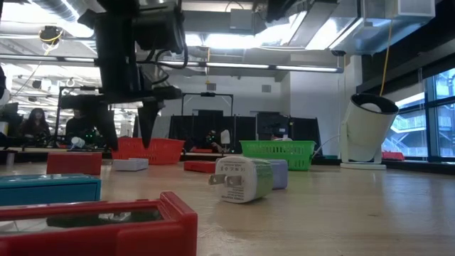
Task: Pick & Place Office items
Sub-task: Put the white digital clock into the red bin
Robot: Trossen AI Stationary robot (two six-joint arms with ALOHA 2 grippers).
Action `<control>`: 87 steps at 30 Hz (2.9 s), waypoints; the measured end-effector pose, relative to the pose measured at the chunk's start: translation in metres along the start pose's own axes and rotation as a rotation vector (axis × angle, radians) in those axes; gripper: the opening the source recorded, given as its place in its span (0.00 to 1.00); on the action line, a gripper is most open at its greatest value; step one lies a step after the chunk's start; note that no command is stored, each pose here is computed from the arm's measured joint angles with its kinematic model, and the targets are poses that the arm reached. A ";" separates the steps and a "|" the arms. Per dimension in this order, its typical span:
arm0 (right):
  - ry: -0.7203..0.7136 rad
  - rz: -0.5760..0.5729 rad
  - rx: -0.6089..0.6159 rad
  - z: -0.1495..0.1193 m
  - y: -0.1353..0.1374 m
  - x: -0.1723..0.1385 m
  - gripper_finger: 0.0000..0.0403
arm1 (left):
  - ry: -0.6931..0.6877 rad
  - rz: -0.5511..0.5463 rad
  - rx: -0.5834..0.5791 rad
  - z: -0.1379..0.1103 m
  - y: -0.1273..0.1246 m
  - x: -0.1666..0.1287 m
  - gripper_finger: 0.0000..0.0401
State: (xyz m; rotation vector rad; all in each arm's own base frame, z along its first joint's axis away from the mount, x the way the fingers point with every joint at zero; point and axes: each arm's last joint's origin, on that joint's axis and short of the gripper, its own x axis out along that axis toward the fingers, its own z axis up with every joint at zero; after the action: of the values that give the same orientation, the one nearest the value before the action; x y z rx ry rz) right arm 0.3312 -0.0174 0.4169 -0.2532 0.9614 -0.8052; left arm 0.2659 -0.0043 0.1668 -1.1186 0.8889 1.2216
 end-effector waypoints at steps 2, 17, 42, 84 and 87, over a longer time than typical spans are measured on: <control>-0.002 0.001 0.003 0.000 0.000 0.000 0.57 | -0.008 -0.016 -0.004 0.000 0.000 0.002 0.62; -0.004 0.001 0.007 0.001 0.000 0.000 0.57 | -0.041 0.037 0.168 -0.008 -0.006 0.035 0.61; -0.046 0.037 0.049 0.006 0.002 0.000 0.57 | -0.308 -0.462 0.280 0.016 -0.031 -0.037 0.37; 0.001 0.594 0.009 0.008 0.019 -0.007 0.57 | -0.387 -0.033 0.401 0.134 0.033 -0.039 0.36; -0.003 0.598 0.012 0.009 0.020 -0.007 0.57 | -0.347 0.028 0.402 0.138 0.033 -0.024 0.36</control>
State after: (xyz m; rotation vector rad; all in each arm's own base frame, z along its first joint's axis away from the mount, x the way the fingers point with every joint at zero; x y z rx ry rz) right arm 0.3457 -0.0001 0.4160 0.0486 0.9595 -0.2610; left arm 0.2222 0.1231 0.2179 -0.5548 0.8352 1.1499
